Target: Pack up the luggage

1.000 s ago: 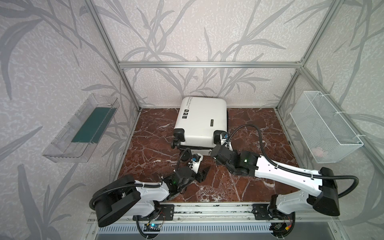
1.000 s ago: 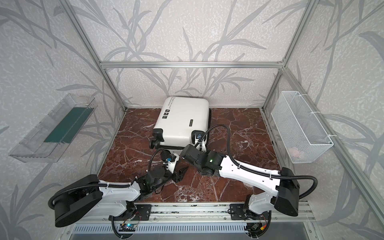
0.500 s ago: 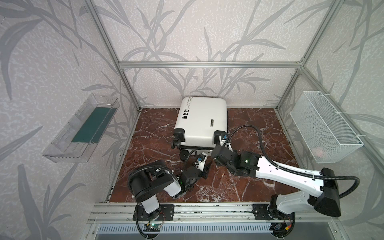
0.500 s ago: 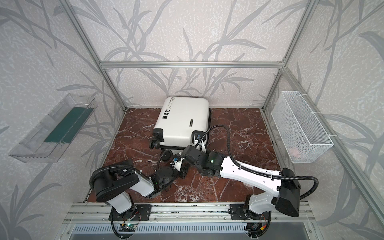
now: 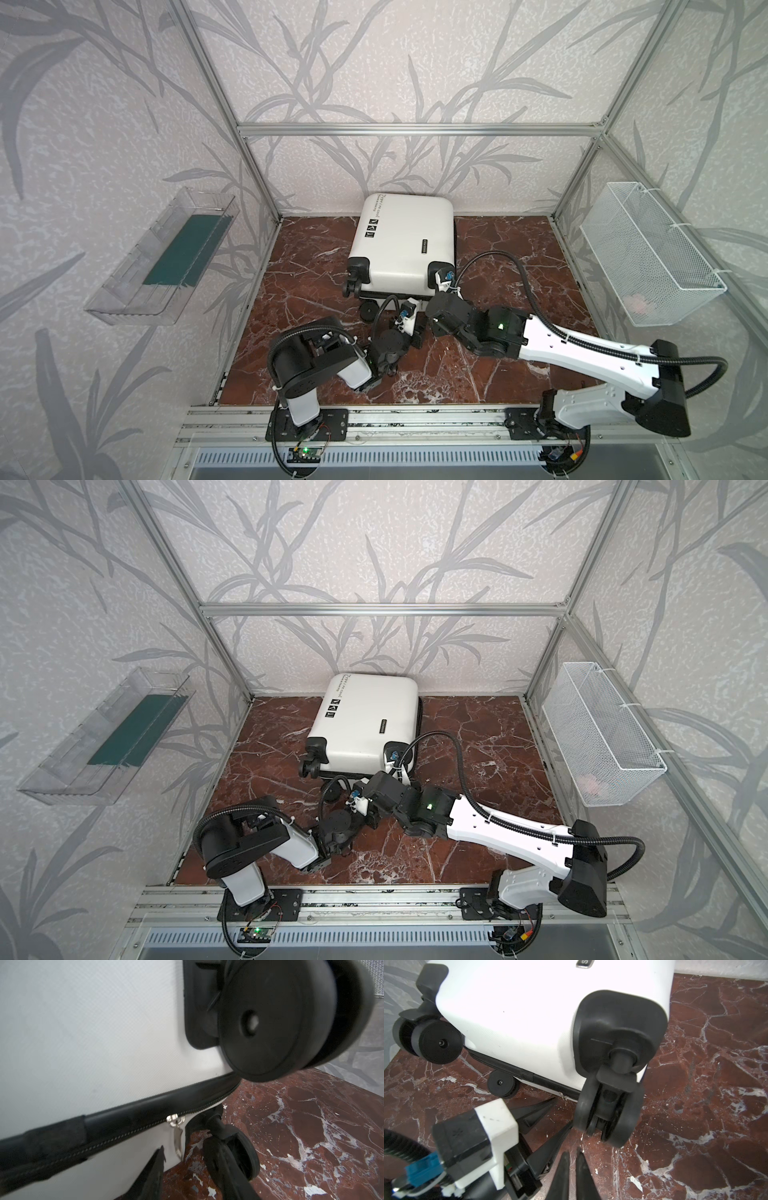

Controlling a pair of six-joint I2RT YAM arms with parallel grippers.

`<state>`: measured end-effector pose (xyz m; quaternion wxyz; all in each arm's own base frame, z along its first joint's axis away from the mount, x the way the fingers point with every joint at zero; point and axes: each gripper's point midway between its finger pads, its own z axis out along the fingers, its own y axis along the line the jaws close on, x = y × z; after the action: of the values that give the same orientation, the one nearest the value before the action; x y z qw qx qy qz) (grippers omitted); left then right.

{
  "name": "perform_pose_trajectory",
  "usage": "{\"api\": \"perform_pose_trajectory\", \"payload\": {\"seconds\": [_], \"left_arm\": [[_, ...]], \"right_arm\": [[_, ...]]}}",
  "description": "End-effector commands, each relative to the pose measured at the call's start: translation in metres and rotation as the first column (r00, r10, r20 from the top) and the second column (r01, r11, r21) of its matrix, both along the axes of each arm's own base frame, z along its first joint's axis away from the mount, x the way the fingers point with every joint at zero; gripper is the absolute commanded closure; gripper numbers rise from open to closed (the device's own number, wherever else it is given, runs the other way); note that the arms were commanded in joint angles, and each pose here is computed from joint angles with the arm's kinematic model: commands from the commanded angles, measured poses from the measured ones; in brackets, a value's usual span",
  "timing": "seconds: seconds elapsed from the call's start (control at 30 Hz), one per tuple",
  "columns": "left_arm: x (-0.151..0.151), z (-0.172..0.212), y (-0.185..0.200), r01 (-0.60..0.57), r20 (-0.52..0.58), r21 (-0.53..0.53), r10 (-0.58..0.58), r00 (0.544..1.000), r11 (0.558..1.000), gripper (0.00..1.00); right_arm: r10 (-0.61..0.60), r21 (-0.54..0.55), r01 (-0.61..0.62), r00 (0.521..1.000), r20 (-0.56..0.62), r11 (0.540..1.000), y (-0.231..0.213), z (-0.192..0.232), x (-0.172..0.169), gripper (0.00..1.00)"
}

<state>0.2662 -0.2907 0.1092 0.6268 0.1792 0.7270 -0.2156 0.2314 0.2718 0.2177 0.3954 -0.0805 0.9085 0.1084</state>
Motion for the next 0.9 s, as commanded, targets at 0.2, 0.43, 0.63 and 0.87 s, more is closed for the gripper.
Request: {"api": "perform_pose_trajectory", "payload": {"seconds": [0.2,0.43,0.63,0.87], "left_arm": [[-0.025,0.046,0.029,0.008,-0.011,-0.068,-0.009,1.000,0.998,0.40],[-0.038,0.064,0.041,0.040,-0.046,0.020,-0.039,0.998,0.999,0.29],[-0.046,0.076,0.050,0.058,-0.020,0.005,-0.058,0.998,0.998,0.26],[-0.046,0.082,0.050,0.063,-0.029,0.054,-0.061,0.998,0.997,0.24]], "right_arm": [[-0.080,0.123,0.079,0.997,0.007,0.989,-0.074,0.027,0.002,0.45],[-0.047,0.193,0.043,0.999,0.018,0.980,-0.098,0.015,-0.011,0.24],[0.040,0.252,-0.039,0.999,0.001,0.967,-0.084,-0.007,-0.020,0.21],[0.103,0.313,-0.098,0.995,0.001,0.945,-0.064,-0.029,-0.021,0.21]]}}
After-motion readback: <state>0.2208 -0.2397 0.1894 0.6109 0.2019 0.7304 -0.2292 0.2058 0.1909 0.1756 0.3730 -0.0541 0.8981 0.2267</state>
